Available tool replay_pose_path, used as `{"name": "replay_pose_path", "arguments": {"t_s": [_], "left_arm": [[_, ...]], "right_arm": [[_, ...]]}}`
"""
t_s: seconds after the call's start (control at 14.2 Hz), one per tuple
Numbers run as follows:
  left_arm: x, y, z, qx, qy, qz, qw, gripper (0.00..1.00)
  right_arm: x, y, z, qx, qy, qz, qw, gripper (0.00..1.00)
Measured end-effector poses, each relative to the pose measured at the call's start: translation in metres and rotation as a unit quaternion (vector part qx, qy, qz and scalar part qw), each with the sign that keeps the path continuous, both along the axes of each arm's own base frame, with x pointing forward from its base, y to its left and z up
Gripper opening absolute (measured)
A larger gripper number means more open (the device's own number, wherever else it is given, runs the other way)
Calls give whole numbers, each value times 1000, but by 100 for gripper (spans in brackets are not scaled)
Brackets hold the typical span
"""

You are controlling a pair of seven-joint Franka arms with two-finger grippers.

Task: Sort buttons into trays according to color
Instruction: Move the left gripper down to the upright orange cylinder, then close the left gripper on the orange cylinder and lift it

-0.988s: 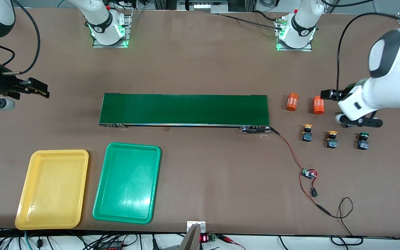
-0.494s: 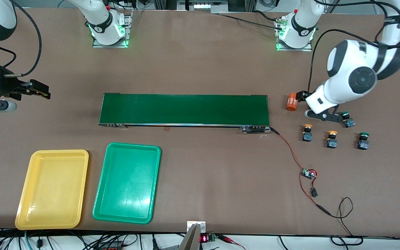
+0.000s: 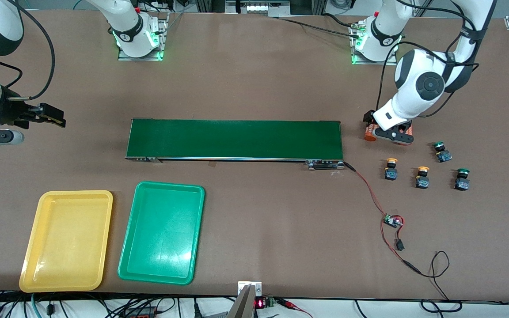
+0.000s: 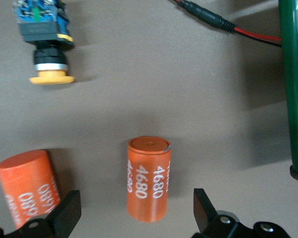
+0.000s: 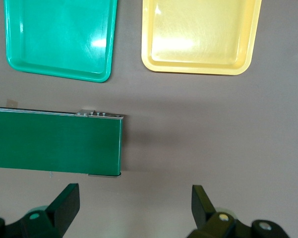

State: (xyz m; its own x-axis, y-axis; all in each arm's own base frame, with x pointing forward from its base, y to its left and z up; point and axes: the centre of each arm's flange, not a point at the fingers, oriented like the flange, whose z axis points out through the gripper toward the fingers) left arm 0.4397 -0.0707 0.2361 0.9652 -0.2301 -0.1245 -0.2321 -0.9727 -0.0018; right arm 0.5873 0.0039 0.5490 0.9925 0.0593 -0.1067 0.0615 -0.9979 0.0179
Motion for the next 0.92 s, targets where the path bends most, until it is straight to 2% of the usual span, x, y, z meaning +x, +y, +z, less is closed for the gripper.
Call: {"name": "replay_pose_path", "arguments": {"t_s": [0.42, 0.49, 0.56, 0.64, 0.85, 0.92], "left_arm": [[-9, 0, -54, -13, -10, -20, 1000, 100], [-10, 1, -59, -13, -6, -21, 1000, 94], [-11, 2, -61, -13, -2, -21, 1000, 94], [-13, 3, -64, -12, 6, -20, 1000, 85], [-15, 6, -67, -10, 23, -20, 999, 51], [-13, 6, -65, -10, 20, -19, 1000, 49]], "right_arm": [[0, 0, 0, 0, 0, 0, 1000, 100], [0, 0, 0, 0, 0, 0, 1000, 100], [0, 0, 0, 0, 0, 0, 1000, 100], [0, 0, 0, 0, 1, 0, 1000, 100], [0, 0, -1, 0, 1, 0, 1000, 100], [0, 0, -1, 0, 1, 0, 1000, 100]]}}
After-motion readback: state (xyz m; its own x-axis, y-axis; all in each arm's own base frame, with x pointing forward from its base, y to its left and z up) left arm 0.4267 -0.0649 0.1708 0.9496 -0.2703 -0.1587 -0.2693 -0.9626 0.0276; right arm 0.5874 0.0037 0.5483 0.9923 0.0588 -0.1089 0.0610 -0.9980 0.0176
